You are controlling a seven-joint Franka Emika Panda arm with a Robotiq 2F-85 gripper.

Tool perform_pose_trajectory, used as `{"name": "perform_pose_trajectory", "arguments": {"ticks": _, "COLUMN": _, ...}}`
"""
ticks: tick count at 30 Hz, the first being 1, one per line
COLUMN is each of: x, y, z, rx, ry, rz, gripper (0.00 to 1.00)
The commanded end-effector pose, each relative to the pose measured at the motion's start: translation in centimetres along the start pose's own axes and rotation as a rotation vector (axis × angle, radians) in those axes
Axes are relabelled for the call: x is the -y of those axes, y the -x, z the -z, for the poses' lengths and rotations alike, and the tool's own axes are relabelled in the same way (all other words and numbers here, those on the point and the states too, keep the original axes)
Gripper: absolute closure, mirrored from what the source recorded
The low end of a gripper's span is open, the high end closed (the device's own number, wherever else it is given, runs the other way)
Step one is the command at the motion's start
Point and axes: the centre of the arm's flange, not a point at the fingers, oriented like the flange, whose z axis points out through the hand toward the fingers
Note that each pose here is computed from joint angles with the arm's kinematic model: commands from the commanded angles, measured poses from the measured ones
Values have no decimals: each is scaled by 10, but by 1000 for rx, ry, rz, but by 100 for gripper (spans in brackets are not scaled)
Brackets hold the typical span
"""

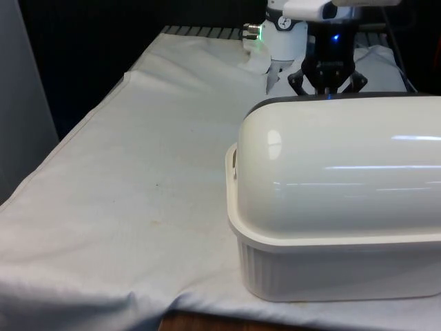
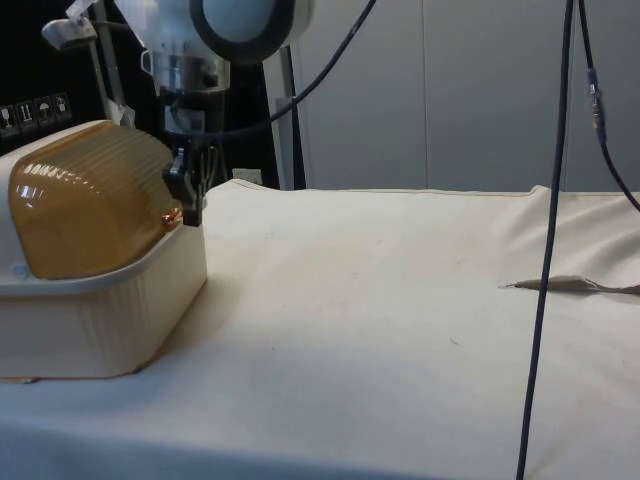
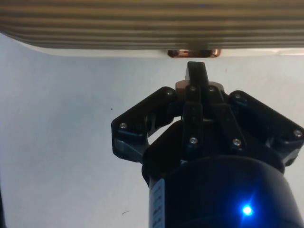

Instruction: Open the lid, then close it.

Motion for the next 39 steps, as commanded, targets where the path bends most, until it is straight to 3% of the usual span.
{"name": "perform_pose_trajectory", "arguments": {"ticks": 1, "x": 3, "y": 0, "z": 0, "rx": -9, "ry": -23, "rz": -4, "gripper": 100}}
{"name": "perform_pose_trajectory", "arguments": {"ticks": 8, "x": 4, "y": -3, "z": 0, "rx": -13, "ry": -57, "rz": -9, "gripper": 100}}
{"name": "perform_pose_trajectory", "arguments": {"ticks": 10, "x": 2, "y": -1, "z": 0, "rx": -3, "ry": -42, "rz": -10, "gripper": 100}}
{"name": "perform_pose_trajectory", "arguments": {"ticks": 11, "x": 5, "y": -4, "z": 0, "rx": -14, "ry": -60, "rz": -8, "gripper": 100}}
{"name": "perform_pose_trajectory", "arguments": {"ticks": 13, "x": 6, "y": -6, "z": 0, "rx": -19, "ry": -66, "rz": -7, "gripper": 100}}
{"name": "perform_pose_trajectory", "arguments": {"ticks": 18, "x": 8, "y": -10, "z": -2, "rx": -22, "ry": -64, "rz": -8, "gripper": 100}}
{"name": "perform_pose_trajectory", "arguments": {"ticks": 19, "x": 5, "y": -8, "z": -1, "rx": -12, "ry": -53, "rz": -8, "gripper": 100}}
{"name": "perform_pose_trajectory", "arguments": {"ticks": 28, "x": 10, "y": -8, "z": -5, "rx": -20, "ry": -66, "rz": -11, "gripper": 100}}
{"name": "perform_pose_trajectory", "arguments": {"ticks": 29, "x": 6, "y": -7, "z": -2, "rx": -10, "ry": -53, "rz": -8, "gripper": 100}}
{"name": "perform_pose_trajectory", "arguments": {"ticks": 30, "x": 11, "y": -8, "z": -4, "rx": -22, "ry": -65, "rz": -10, "gripper": 100}}
{"name": "perform_pose_trajectory", "arguments": {"ticks": 37, "x": 11, "y": -11, "z": 6, "rx": -58, "ry": -58, "rz": -8, "gripper": 100}}
{"name": "perform_pose_trajectory", "arguments": {"ticks": 38, "x": 8, "y": -10, "z": 4, "rx": -38, "ry": -54, "rz": -6, "gripper": 100}}
{"name": "perform_pose_trajectory", "arguments": {"ticks": 39, "x": 11, "y": -11, "z": 7, "rx": -61, "ry": -58, "rz": -7, "gripper": 100}}
